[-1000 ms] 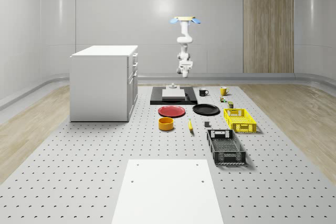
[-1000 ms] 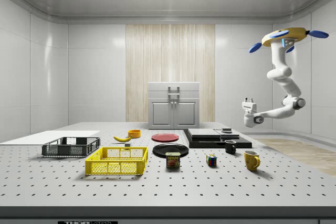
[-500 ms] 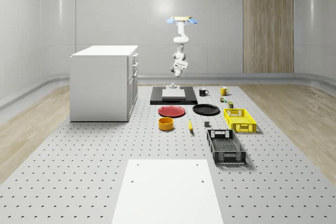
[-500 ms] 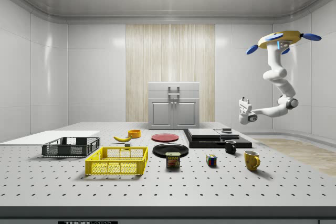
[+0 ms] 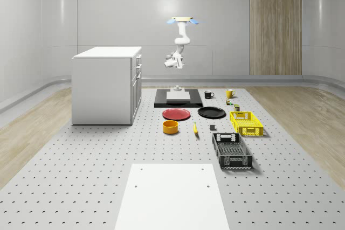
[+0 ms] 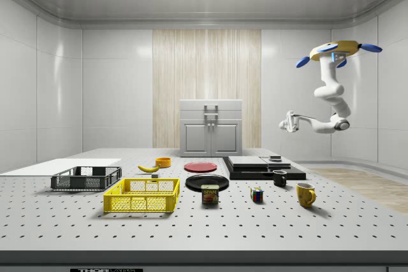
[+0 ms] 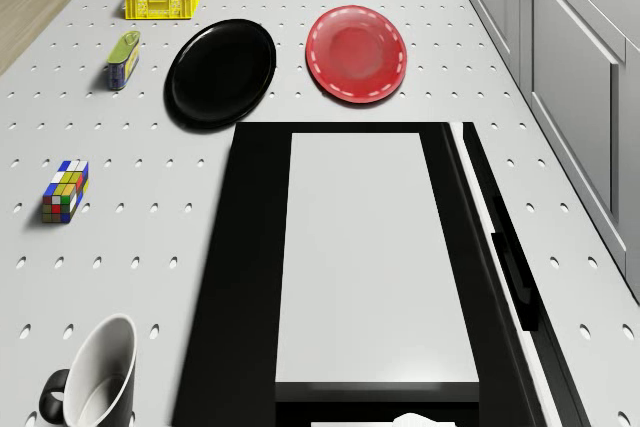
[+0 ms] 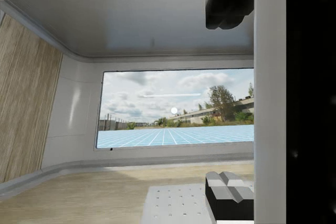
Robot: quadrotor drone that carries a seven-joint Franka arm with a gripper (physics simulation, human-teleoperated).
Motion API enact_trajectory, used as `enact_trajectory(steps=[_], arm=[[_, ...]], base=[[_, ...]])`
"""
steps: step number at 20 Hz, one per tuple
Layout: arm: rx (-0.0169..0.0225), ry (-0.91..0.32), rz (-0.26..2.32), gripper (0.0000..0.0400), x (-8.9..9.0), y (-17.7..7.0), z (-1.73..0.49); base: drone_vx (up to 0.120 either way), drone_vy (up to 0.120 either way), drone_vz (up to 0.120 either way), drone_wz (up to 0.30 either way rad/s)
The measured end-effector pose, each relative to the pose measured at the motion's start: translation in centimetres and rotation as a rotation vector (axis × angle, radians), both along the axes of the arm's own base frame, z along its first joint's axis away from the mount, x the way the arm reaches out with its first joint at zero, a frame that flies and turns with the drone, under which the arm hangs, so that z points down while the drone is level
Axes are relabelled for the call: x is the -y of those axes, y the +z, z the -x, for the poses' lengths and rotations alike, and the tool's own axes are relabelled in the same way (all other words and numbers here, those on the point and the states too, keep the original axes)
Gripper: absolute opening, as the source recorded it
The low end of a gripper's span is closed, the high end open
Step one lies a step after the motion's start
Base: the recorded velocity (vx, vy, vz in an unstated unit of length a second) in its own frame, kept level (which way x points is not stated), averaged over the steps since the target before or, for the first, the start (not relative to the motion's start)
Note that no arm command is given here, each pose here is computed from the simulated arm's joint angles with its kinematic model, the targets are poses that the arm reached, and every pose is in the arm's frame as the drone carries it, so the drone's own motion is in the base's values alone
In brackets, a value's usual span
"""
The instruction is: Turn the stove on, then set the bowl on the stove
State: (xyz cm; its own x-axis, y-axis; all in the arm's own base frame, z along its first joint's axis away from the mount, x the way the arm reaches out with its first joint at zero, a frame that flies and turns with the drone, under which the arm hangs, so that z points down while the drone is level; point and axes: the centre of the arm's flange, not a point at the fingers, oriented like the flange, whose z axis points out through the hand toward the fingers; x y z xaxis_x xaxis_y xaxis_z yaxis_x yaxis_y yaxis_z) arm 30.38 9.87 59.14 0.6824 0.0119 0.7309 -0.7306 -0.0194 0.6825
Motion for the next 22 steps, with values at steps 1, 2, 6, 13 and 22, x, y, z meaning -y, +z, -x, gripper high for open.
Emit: enact_trajectory(steps=[1, 2, 6, 13, 22], arm=[[0.0001, -0.006, 0.174, 0.0400, 0.2, -1.7, -0.06], [0.0002, -0.013, 0.344, 0.0400, 0.6, -3.3, -0.12], [-0.0004, -0.033, 0.908, 0.0400, 3.8, -7.8, -0.27], [-0.0048, -0.046, 1.379, 0.0400, 8.0, -9.8, -0.31], [-0.0081, -0.047, 1.536, 0.0400, 9.5, -10.0, -0.30]], base=[[0.000, -0.120, -0.080, 0.000], [0.000, 0.000, -0.120, 0.000], [0.000, 0.000, -0.120, 0.000], [0.051, 0.000, -0.120, 0.000], [0.120, -0.031, -0.120, 0.000]])
